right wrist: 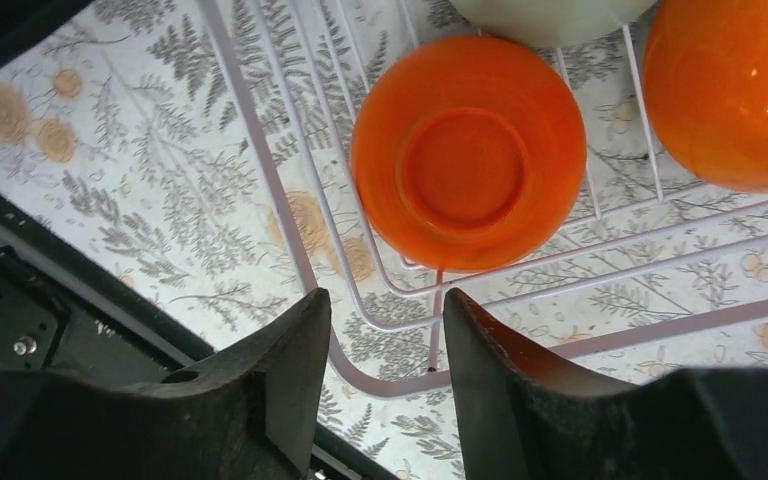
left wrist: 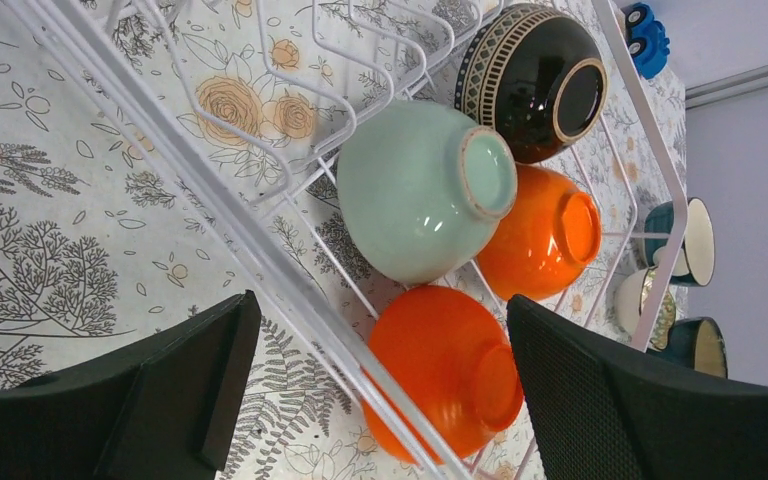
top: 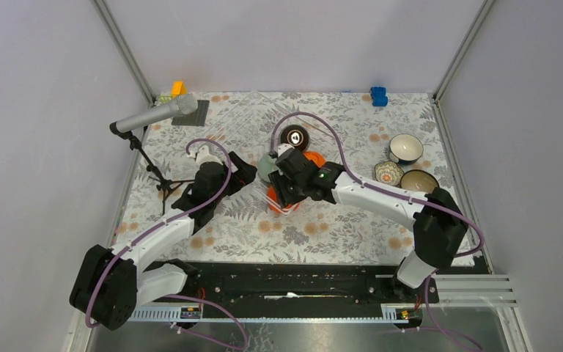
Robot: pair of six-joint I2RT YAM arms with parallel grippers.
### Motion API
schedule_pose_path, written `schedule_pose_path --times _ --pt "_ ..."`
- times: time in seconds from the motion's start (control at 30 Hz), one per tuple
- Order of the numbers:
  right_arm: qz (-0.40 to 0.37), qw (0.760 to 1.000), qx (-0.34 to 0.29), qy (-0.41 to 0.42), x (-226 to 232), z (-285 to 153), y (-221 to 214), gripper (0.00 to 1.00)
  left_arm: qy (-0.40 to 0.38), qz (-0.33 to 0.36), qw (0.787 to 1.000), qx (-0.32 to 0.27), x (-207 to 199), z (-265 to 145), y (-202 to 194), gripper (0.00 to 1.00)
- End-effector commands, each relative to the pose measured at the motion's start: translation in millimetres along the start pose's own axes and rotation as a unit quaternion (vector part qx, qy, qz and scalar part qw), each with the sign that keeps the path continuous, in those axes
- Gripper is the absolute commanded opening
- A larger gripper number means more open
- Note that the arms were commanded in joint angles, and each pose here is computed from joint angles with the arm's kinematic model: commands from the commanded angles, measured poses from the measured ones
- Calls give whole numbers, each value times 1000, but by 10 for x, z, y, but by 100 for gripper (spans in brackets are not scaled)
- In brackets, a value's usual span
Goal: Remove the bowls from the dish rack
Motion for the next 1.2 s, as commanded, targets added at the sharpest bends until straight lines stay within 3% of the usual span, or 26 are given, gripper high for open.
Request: schedule_pose_path --times 0.0,0.17,0.3,0.5,0.63,0.73,0.93,1.07,1.17 --pt "-6 999 20 39 331 -134 -209 53 -12 20 999 -34 -102 -30 194 99" --pt "-10 998 2 65 495 -193 -170 52 -8 30 999 -36 -80 -56 202 99" --pt "-6 997 -66 32 373 -333 124 54 -9 31 999 -37 -99 -108 236 99" --pt "19 995 -100 15 138 -439 489 58 -26 43 998 -37 -222 -263 357 99" --pt "62 992 -111 24 -84 -406 700 61 -39 61 997 -32 -336 -373 460 95" --pt "96 988 -120 24 -201 -345 824 74 -60 73 995 -17 -482 -366 501 91" --pt "199 965 -156 65 -279 -203 1018 86 -68 120 990 20 -661 -140 513 78" --pt "260 948 -161 94 -240 -60 1120 90 -49 131 990 32 -648 34 506 72" --pt "309 938 -146 63 -294 166 1152 90 -40 132 990 29 -627 122 499 69"
Point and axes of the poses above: each gripper's point midway between its finger pads, its own z axis out along the fingers, its own x axis along the line the jaws close on, y = z × x, the point moved 2 cm from there along -z, back along the fingers, and after that the axes turned 8 degrees about z, right-handed, at the moved point
